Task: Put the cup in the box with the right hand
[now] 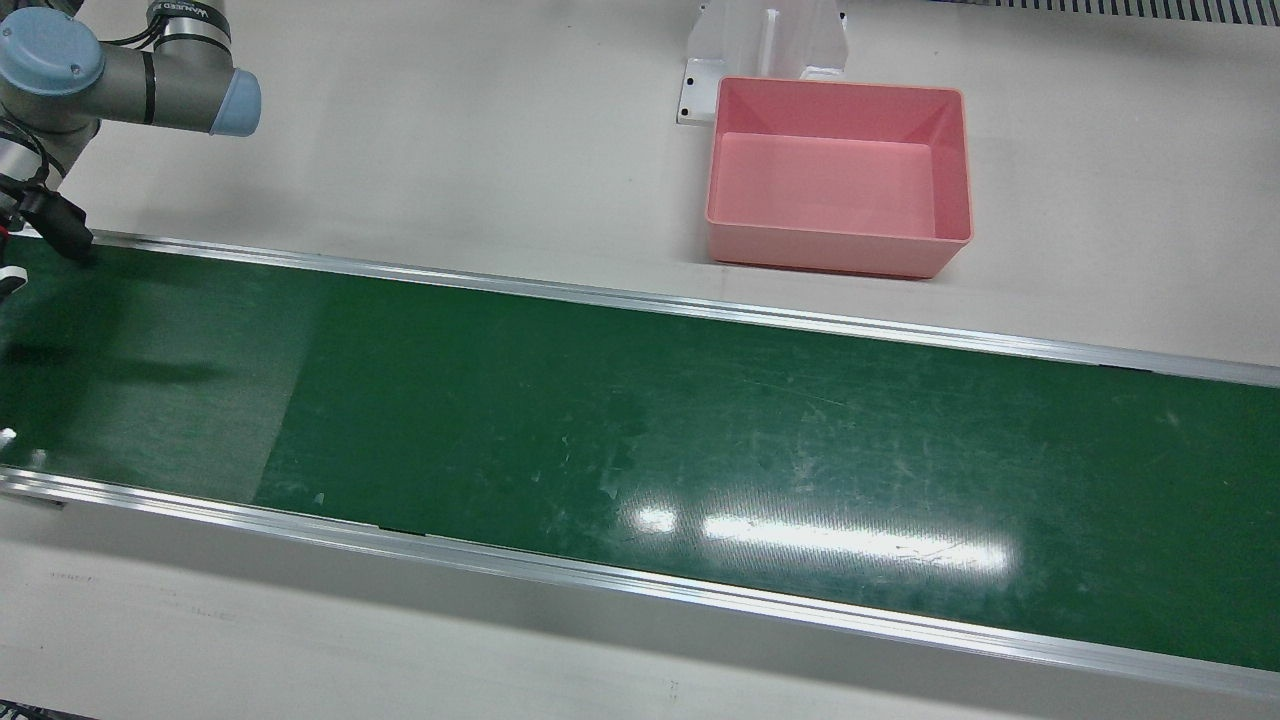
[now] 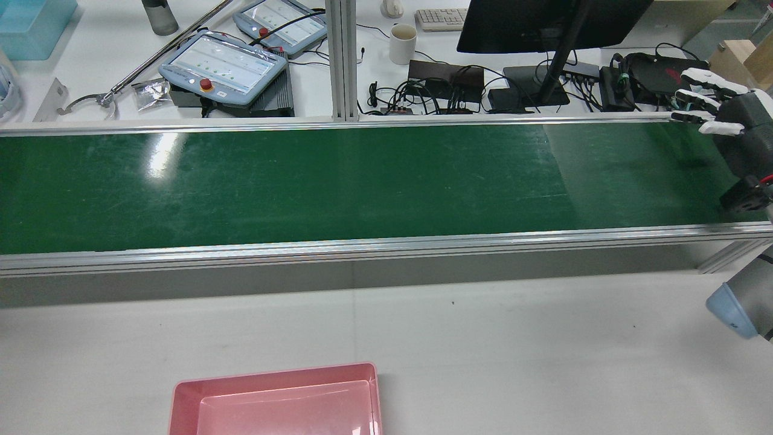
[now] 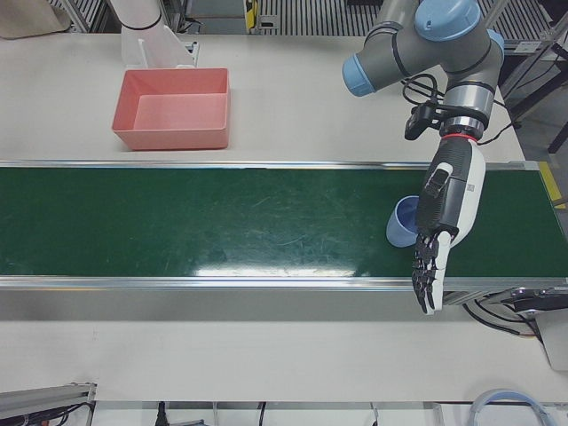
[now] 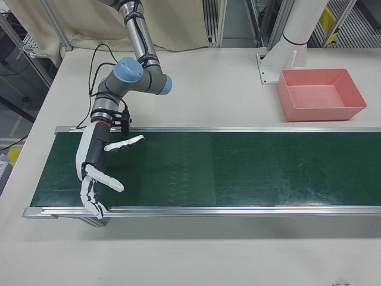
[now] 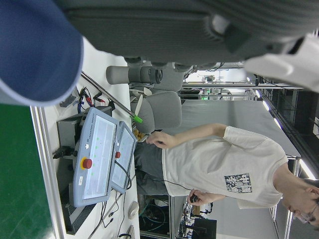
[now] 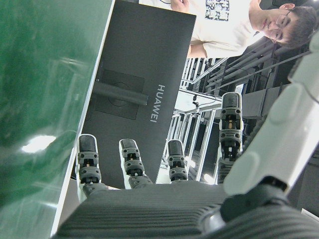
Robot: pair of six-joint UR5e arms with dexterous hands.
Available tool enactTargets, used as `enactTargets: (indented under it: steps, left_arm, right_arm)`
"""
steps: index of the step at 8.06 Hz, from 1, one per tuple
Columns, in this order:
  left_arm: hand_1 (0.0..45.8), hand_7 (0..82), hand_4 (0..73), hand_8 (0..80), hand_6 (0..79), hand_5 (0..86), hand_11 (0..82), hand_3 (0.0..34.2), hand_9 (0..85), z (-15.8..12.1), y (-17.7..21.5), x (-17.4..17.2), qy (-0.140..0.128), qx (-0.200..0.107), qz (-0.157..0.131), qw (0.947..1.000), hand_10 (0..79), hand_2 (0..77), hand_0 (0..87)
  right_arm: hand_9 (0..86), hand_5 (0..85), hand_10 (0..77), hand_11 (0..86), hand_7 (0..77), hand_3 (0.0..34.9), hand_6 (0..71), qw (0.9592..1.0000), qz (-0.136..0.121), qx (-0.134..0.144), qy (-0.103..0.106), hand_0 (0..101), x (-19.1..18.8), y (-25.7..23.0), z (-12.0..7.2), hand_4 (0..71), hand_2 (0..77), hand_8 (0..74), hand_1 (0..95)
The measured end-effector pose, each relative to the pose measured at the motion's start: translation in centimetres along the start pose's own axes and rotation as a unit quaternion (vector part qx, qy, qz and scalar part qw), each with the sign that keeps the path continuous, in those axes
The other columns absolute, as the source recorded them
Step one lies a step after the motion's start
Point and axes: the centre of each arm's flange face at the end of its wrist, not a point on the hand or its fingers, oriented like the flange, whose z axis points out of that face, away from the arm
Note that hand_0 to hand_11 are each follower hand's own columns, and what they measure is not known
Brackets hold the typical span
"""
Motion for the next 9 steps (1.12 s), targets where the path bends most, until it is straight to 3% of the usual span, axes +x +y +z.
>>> enactTargets:
  steps: [1, 2, 7, 9]
  left_arm:
    - [0.5, 0.0, 1.1, 0.0, 0.0, 0.0, 0.0, 0.0, 0.0, 0.0, 0.0, 0.0, 0.000, 0.000, 0.000, 1.0000, 0.0, 0.0, 0.0]
    - [0.5, 0.0, 1.1, 0.0, 0.0, 0.0, 0.0, 0.0, 0.0, 0.0, 0.0, 0.0, 0.000, 0.000, 0.000, 1.0000, 0.0, 0.0, 0.0]
    - [0.5, 0.0, 1.1, 0.0, 0.0, 0.0, 0.0, 0.0, 0.0, 0.0, 0.0, 0.0, 0.000, 0.000, 0.000, 1.0000, 0.0, 0.0, 0.0]
    - [0.5, 0.0, 1.1, 0.0, 0.0, 0.0, 0.0, 0.0, 0.0, 0.0, 0.0, 0.0, 0.000, 0.000, 0.000, 1.0000, 0.0, 0.0, 0.0]
  right_arm:
    - [14.7, 4.4, 9.3, 25.6, 28.9, 26.6, 2.7, 1.0000, 0.000, 0.000, 0.000, 47, -0.1, 0.0, 0.0, 29.5, 0.5, 14.2, 0.5]
    - [14.7, 4.4, 9.3, 25.6, 29.5, 29.0, 2.7, 1.0000, 0.000, 0.000, -0.001, 48, -0.1, 0.0, 0.1, 29.5, 0.5, 14.2, 0.5]
    - [15.3, 4.4, 9.3, 26.2, 30.5, 28.6, 2.7, 0.9995, -0.013, 0.028, 0.000, 48, -1.1, -0.6, -0.4, 31.1, 0.5, 14.2, 0.5]
    - [16.4, 4.4, 8.2, 26.2, 31.6, 27.2, 2.7, 0.9995, -0.013, 0.027, 0.003, 49, -0.8, -0.4, -0.4, 33.3, 0.5, 13.6, 0.5]
